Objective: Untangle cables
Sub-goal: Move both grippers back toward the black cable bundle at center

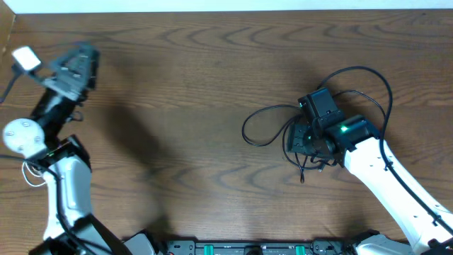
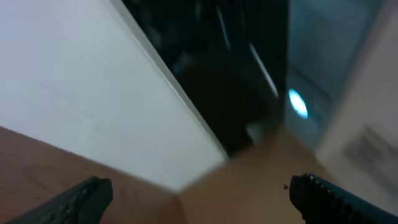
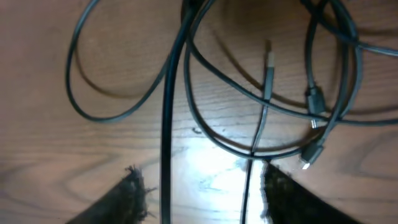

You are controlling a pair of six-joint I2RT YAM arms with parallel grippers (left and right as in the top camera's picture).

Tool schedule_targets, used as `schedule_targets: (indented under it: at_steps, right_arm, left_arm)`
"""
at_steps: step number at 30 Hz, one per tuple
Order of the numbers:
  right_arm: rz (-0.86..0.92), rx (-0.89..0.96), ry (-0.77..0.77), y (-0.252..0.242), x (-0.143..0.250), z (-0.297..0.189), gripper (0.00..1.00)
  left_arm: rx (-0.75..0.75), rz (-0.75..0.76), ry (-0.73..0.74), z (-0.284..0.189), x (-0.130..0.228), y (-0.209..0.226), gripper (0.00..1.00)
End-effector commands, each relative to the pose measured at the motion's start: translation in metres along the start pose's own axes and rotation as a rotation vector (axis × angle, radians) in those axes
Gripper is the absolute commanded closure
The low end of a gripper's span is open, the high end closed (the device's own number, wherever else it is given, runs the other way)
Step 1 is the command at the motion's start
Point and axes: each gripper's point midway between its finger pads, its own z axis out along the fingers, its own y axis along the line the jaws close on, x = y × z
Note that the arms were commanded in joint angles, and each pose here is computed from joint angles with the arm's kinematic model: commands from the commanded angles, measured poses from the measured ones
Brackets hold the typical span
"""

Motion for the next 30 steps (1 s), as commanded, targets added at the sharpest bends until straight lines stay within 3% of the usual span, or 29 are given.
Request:
schedule_targets:
  at_steps: [1,5,8,10,15,20,30]
  right_arm:
    - [0.001,-0.024,0.008,0.006,0.001,-0.001,0.58]
    - [0.002,-0.069,0.001,0.015,-0.002,-0.001,0.75]
    - [-0.002,-0.132,0.016,0.027,-0.001,-0.002,0.85]
    - [-0.005,-0.173,0.027,0.034,0.0,-0.004,0.99]
    - [-0.043,-0.251,0.014,0.05,-0.004,-0.007,0.99]
    - [-0.222,-0.547,-0.075,0.103,-0.019,-0.042,0.99]
    - [-0.315,-0.653,-0.462,0.096,-0.061,-0.16,0.99]
  left_arm:
    - [0.056,0.114,0.2,0.011,0.042,-0.017,0.03]
    - [0.088,0.117,0.34,0.015,0.075,-0.017,0.03]
    - [0.089,0.088,0.364,0.014,0.087,-0.012,0.03]
    - [0.086,0.08,0.368,0.013,0.092,-0.007,0.03]
    - [0.074,0.05,0.367,0.011,0.097,0.0,0.03]
    - [0.085,0.023,0.391,0.015,0.109,0.001,0.03]
    - [0.148,0.01,0.445,0.044,0.145,-0.01,0.03]
